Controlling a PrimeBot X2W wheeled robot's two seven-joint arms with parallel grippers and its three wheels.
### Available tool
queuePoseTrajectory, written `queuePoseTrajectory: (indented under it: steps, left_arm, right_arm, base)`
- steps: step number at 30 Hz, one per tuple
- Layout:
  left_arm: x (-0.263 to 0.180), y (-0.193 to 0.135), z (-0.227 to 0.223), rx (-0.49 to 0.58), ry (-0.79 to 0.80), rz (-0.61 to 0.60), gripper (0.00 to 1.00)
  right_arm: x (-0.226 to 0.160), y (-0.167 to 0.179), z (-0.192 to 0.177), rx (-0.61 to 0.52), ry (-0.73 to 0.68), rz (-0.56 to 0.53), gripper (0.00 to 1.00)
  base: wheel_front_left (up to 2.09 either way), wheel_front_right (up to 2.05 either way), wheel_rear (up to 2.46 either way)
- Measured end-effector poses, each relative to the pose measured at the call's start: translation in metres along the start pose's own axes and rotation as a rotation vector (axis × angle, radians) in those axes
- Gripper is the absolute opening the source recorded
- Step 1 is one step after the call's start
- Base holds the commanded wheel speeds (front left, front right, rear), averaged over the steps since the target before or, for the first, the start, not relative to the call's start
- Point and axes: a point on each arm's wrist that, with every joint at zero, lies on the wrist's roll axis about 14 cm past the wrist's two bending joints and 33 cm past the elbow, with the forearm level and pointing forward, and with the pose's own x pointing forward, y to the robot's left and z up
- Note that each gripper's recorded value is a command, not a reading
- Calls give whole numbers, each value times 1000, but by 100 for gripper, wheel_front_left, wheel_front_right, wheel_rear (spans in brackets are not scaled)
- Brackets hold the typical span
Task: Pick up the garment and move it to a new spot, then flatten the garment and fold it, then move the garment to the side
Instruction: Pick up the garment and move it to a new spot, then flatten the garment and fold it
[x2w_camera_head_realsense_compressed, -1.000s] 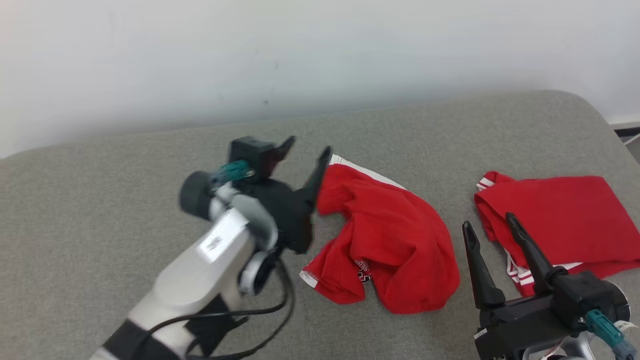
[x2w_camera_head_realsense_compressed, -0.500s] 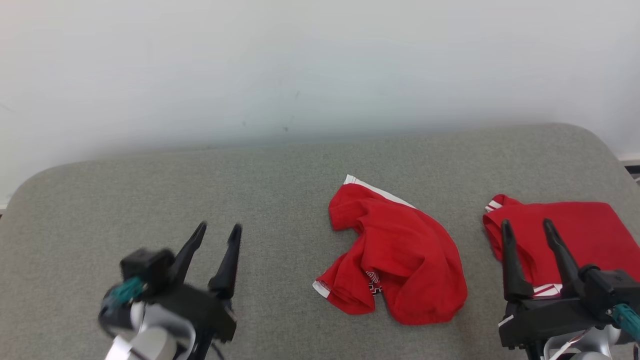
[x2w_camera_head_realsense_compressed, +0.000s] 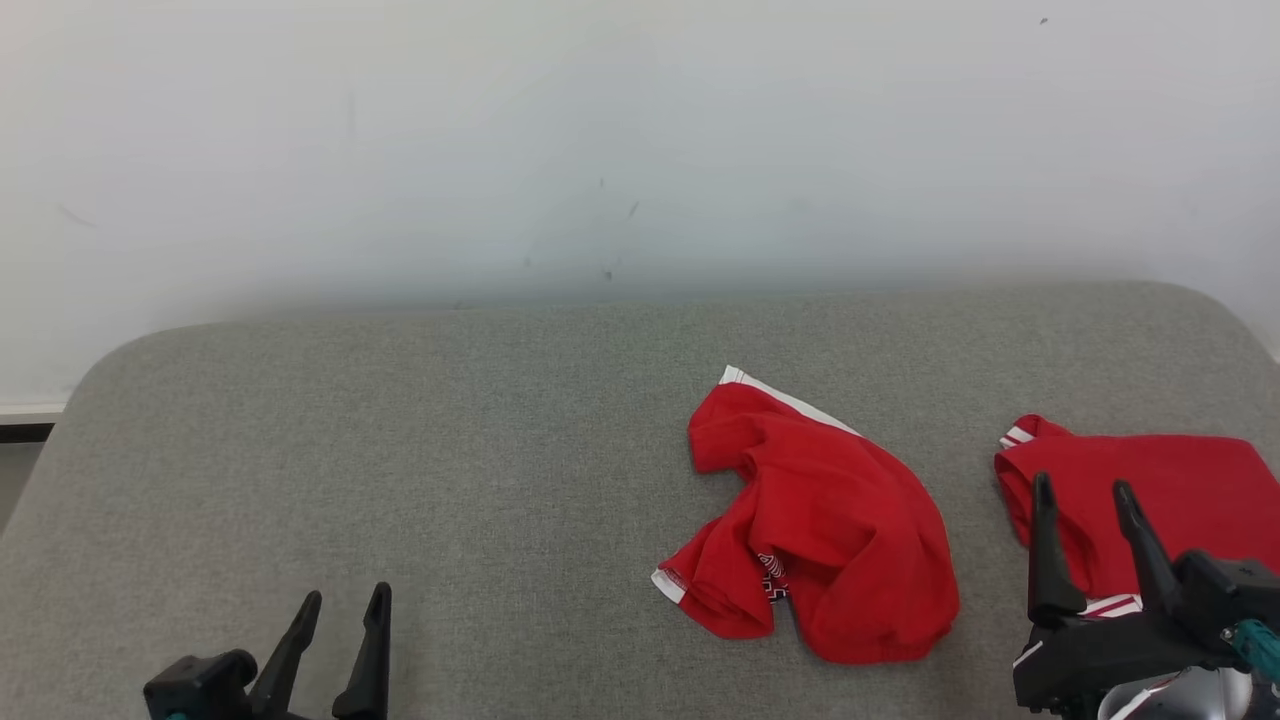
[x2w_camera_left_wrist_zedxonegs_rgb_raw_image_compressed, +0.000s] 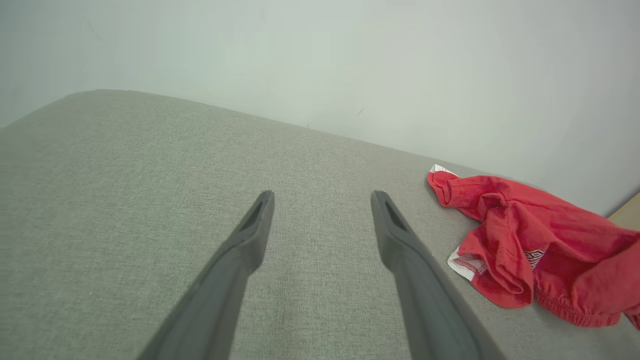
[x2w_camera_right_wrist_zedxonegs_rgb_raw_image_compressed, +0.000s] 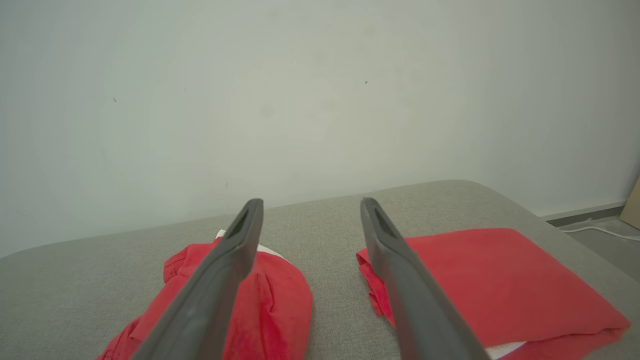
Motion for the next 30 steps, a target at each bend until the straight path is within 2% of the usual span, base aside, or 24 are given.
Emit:
queuePoseTrajectory:
  steps: [22, 25, 30]
  left_arm:
    - [-5, -13, 15, 11, -45, -27, 100]
    - [-4, -34, -3, 11, 35, -86, 100]
    - [2, -104, -33, 26, 177, -299, 100]
  right_arm:
    - [-2, -2, -17, 2, 54, -16, 100]
    - [-1, -4, -15, 2, 49, -22, 100]
    - [1, 3, -16, 2, 52, -5, 100]
  base:
    - [0, 0, 0]
    - [0, 0, 0]
    - [0, 0, 0]
